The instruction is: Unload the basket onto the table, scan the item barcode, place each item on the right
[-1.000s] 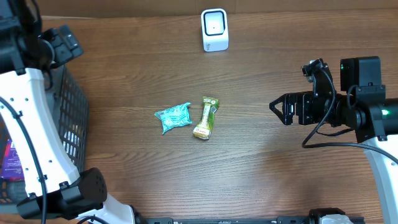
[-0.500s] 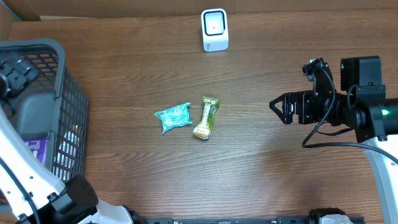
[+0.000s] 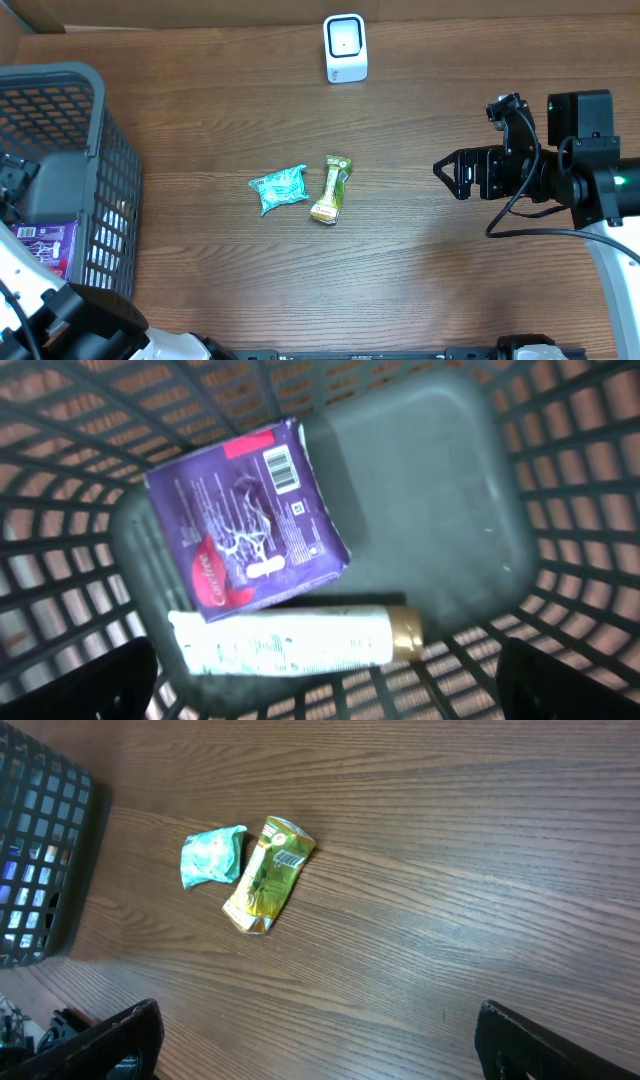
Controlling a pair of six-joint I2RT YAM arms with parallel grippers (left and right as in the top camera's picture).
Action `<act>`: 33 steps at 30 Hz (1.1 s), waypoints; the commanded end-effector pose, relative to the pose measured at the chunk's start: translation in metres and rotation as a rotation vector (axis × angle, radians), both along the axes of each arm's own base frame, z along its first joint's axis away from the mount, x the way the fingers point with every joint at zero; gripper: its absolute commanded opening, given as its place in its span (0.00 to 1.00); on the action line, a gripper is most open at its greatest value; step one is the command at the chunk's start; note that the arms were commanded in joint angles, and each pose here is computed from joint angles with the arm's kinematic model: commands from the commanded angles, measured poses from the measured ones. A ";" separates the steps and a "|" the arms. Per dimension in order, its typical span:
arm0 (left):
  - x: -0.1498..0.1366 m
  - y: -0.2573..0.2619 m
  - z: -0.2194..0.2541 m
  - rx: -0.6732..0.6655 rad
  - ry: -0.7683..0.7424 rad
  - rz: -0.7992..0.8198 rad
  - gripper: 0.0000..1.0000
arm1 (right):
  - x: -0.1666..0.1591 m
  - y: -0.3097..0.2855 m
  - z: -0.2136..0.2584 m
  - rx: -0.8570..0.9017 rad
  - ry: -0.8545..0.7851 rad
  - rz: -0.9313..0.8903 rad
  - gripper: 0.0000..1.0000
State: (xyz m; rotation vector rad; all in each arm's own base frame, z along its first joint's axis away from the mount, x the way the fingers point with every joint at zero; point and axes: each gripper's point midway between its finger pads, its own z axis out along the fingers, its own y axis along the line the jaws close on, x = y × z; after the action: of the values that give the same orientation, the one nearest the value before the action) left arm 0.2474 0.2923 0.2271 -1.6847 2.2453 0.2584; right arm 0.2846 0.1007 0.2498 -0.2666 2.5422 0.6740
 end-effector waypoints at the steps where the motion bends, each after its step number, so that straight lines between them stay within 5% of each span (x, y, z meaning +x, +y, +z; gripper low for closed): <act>1: -0.007 0.007 -0.026 0.011 0.040 0.046 1.00 | 0.002 0.003 0.007 0.012 -0.018 0.008 1.00; 24: -0.021 0.017 -0.163 0.082 0.105 0.079 0.85 | 0.002 0.003 0.007 0.012 -0.017 0.008 1.00; 32: -0.021 0.015 -0.170 0.080 0.096 0.077 0.06 | 0.002 0.003 0.007 0.012 -0.017 0.008 1.00; 33: -0.021 0.015 -0.170 0.080 0.096 0.077 0.04 | 0.002 0.003 0.007 0.012 -0.017 0.008 1.00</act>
State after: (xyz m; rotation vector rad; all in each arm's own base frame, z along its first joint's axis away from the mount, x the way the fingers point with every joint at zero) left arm 0.2326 0.3137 0.0707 -1.7238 2.1793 0.4675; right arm 0.2847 0.1006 0.2498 -0.2663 2.5417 0.6743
